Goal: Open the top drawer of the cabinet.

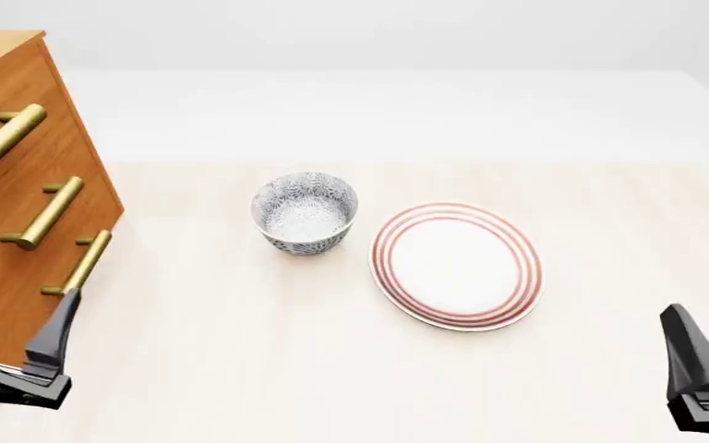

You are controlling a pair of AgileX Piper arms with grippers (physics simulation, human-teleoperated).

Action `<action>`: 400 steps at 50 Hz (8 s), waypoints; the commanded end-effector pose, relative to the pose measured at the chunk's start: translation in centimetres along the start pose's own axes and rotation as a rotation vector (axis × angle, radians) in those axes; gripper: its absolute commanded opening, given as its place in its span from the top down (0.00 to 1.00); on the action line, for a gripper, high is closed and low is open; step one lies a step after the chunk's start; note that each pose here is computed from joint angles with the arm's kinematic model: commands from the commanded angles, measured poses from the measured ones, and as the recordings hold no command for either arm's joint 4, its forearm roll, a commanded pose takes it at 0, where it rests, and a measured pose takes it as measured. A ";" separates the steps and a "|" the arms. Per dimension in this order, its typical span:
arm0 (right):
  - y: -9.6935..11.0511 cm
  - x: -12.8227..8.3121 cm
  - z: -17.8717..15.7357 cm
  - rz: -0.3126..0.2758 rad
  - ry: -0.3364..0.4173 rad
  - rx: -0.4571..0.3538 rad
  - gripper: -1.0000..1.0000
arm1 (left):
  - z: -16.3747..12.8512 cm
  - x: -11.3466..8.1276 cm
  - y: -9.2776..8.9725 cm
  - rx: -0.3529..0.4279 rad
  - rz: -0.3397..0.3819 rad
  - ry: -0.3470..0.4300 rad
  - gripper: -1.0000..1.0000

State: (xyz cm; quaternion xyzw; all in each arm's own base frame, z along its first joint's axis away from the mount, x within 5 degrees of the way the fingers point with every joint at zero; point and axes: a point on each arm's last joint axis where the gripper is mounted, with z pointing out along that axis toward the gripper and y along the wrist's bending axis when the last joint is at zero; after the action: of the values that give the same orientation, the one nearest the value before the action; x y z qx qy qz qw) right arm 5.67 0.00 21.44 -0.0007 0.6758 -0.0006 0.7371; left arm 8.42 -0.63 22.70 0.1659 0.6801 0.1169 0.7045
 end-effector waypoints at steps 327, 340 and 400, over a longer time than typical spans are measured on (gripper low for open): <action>0.0 0.0 0.0 0.001 0.000 0.000 0.00 | 15.1 -5.2 4.6 -0.091 1.139 0.056 1.00; 0.0 0.0 0.0 0.000 0.000 0.000 0.00 | 14.9 -6.1 4.3 -0.087 1.131 0.025 1.00; 0.0 0.0 0.0 0.000 0.000 0.000 0.00 | 10.5 -6.5 3.7 -0.077 1.073 0.002 1.00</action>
State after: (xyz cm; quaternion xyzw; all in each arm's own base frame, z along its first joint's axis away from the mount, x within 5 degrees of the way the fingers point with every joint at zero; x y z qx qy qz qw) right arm 5.64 0.00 21.44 -0.0007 0.6758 -0.0008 0.7371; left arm 19.91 -0.68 27.93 0.5116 0.5150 0.4627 0.5089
